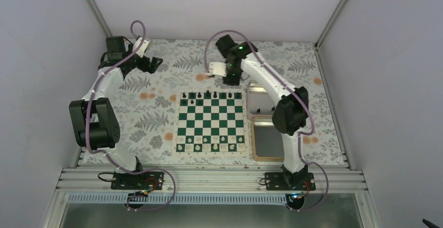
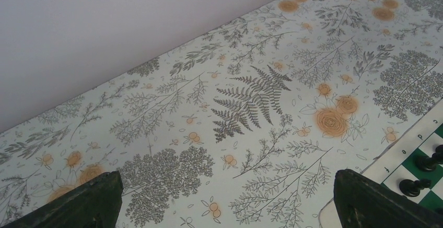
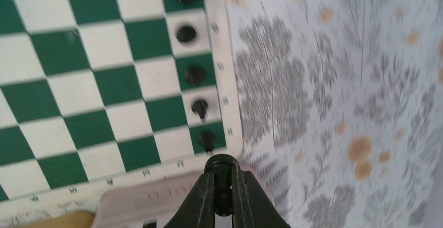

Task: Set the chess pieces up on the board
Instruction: Place the chess piece on the chessboard.

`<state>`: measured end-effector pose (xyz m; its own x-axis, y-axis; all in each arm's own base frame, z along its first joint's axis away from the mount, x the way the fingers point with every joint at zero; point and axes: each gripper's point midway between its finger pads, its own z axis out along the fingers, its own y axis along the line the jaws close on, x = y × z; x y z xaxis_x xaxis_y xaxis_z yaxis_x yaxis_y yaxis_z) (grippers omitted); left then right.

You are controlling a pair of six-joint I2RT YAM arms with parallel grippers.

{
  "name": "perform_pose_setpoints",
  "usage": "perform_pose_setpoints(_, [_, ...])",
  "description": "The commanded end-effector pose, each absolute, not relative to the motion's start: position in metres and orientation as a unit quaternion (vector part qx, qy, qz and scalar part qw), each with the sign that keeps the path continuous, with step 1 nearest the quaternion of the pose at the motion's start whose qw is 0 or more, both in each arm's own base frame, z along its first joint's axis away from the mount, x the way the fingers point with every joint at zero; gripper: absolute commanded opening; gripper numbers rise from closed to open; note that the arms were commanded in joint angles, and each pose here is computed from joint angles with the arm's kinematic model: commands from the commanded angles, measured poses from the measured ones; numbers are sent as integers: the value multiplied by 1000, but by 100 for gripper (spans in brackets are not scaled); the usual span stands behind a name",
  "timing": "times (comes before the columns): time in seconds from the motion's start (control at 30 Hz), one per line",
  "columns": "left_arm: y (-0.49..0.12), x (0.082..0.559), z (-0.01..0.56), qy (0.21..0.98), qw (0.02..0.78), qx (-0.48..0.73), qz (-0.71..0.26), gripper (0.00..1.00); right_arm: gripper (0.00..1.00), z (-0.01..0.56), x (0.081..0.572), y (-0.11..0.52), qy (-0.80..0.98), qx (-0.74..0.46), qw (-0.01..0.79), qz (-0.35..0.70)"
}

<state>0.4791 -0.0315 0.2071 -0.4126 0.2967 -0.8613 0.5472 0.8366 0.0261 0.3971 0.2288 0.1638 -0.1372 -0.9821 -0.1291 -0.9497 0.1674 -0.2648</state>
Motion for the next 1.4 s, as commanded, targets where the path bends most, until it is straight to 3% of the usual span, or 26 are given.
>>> perform_pose_setpoints(0.0, [-34,478,214,822,487,258,-142,100,7,142,383,269,706,-697,105,-67])
perform_pose_setpoints(0.4, [-35,477,210,823,485,259,-146,100,7,66,348,344,635,-770,56,-15])
perform_pose_setpoints(1.2, [-35,475,206,823,483,260,-145,100,9,31,366,351,629,-775,58,-21])
perform_pose_setpoints(1.37, [-35,474,207,823,483,260,-145,100,16,28,366,349,630,-774,57,-19])
